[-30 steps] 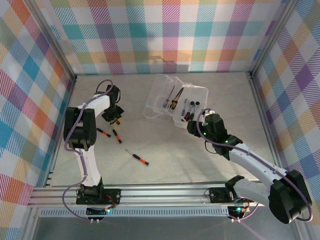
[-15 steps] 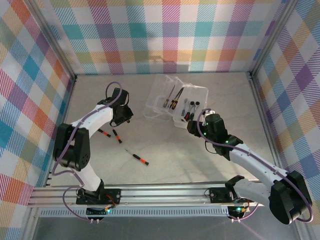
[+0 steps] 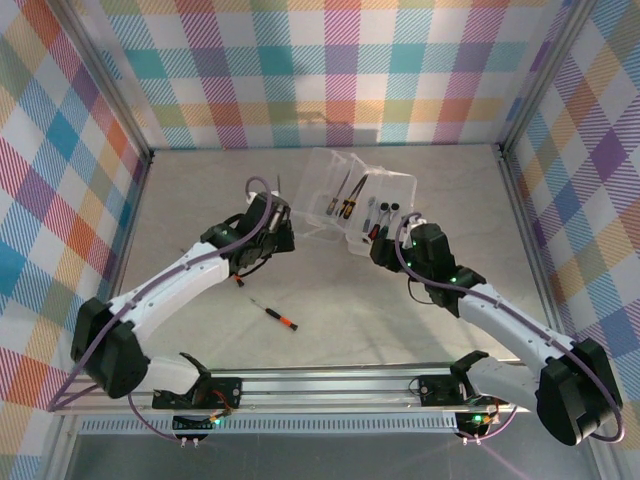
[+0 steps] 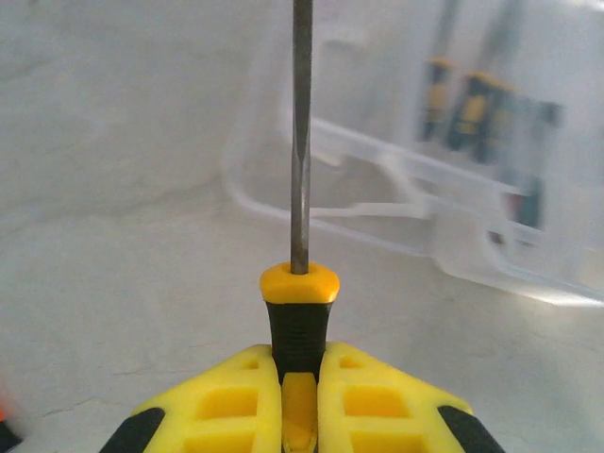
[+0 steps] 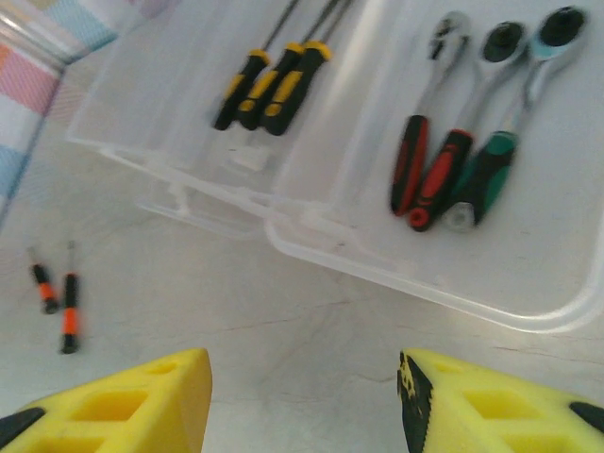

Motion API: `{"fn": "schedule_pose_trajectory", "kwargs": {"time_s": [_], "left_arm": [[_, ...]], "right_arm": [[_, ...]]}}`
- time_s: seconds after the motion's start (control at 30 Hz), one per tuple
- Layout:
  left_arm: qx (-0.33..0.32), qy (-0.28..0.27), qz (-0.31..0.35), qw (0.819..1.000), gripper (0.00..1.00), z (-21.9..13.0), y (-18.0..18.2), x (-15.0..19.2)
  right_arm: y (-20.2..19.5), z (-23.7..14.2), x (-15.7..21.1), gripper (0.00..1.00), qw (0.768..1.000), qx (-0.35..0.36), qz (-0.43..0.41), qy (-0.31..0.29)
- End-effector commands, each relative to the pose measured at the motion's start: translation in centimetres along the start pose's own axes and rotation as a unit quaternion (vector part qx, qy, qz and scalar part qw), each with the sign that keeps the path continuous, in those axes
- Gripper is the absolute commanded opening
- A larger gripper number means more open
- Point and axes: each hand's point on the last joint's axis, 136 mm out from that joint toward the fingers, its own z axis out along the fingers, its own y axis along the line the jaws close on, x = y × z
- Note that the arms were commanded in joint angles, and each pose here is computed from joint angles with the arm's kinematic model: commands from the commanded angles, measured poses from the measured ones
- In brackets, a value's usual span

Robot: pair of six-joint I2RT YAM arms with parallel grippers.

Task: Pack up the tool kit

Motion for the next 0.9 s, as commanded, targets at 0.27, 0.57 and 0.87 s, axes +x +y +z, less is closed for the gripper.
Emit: {"fn": "schedule_pose_trajectory", "kwargs": {"time_s": [0.27, 0.57, 0.87], "left_arm": [[0.224, 0.011, 0.107, 0.969, 0.05, -2.2, -9.7, 4.7], [0.256, 0.031, 0.131, 0.957, 0.05, -2.3, -13.2, 6.1], [0.251, 0.035, 0.147, 0.956, 0.05, -1.9, -14.2, 6.9]], "right_arm": [[10.1, -1.3, -4.1, 0.56, 0.977, -0.203, 0.056, 0.032], [11.1, 0.7, -3.2, 0.53, 0.965, -0.247, 0.072, 0.058], [8.8, 1.7, -2.4, 0.2, 0.976, -0.187, 0.09, 0.061]]}}
